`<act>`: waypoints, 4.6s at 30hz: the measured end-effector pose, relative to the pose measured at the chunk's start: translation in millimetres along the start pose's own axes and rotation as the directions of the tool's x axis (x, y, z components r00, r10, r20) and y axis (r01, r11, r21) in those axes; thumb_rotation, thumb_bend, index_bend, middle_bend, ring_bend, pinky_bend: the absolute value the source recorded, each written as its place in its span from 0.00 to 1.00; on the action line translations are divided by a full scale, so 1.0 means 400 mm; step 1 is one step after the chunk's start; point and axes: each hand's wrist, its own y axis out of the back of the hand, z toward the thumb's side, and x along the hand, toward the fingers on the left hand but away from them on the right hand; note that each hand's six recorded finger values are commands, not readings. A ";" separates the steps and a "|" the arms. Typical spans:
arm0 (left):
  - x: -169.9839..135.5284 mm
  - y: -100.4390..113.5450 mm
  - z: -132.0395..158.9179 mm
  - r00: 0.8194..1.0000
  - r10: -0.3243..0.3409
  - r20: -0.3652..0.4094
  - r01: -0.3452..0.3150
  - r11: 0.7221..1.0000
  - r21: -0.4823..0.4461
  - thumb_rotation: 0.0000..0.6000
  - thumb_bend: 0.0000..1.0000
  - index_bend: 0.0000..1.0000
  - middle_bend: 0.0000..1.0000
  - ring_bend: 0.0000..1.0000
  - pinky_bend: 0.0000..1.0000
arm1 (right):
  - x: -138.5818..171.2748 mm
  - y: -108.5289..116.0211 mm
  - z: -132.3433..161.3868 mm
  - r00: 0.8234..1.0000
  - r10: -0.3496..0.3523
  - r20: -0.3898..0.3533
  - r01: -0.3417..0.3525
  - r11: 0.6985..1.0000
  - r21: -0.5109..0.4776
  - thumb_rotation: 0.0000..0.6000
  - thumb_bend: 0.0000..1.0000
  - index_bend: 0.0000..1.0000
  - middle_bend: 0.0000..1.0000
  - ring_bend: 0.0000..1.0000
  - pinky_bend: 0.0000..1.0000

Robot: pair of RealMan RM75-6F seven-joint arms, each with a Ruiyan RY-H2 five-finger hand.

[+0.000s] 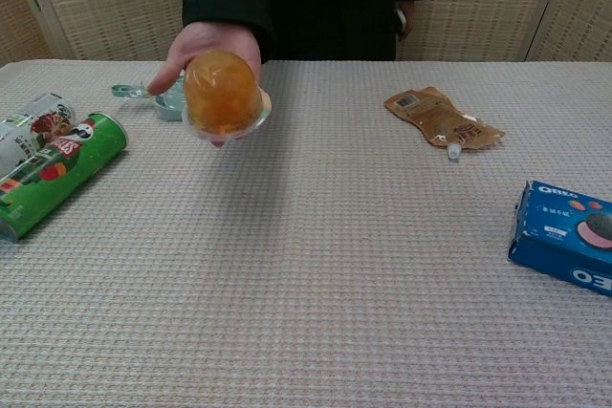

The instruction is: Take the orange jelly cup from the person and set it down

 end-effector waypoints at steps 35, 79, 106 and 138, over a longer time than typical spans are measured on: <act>-0.040 0.011 -0.035 0.999 -0.005 -0.037 0.005 1.000 -0.001 1.00 0.22 0.14 0.05 0.10 0.22 | -0.257 -0.032 0.566 0.770 0.101 -0.630 -0.112 0.993 0.023 1.00 0.03 0.00 0.07 0.02 0.15; -0.049 0.009 -0.075 0.998 -0.009 -0.066 0.009 1.000 -0.012 1.00 0.22 0.16 0.05 0.10 0.22 | -0.422 -0.003 0.774 0.720 -0.020 -0.693 0.019 1.000 -0.009 1.00 0.59 0.51 0.41 0.38 0.74; -0.028 -0.005 -0.027 0.999 -0.026 -0.022 0.026 1.000 -0.001 1.00 0.22 0.16 0.05 0.10 0.22 | -0.552 -0.251 0.430 0.902 0.267 -0.339 -0.247 0.964 0.103 1.00 0.56 0.37 0.28 0.30 0.54; -0.001 -0.027 -0.004 1.000 -0.018 0.003 0.018 1.000 -0.016 1.00 0.22 0.16 0.05 0.10 0.22 | -0.230 -0.006 0.152 0.988 -0.007 -0.156 0.011 0.999 0.030 1.00 0.51 0.00 0.12 0.04 0.22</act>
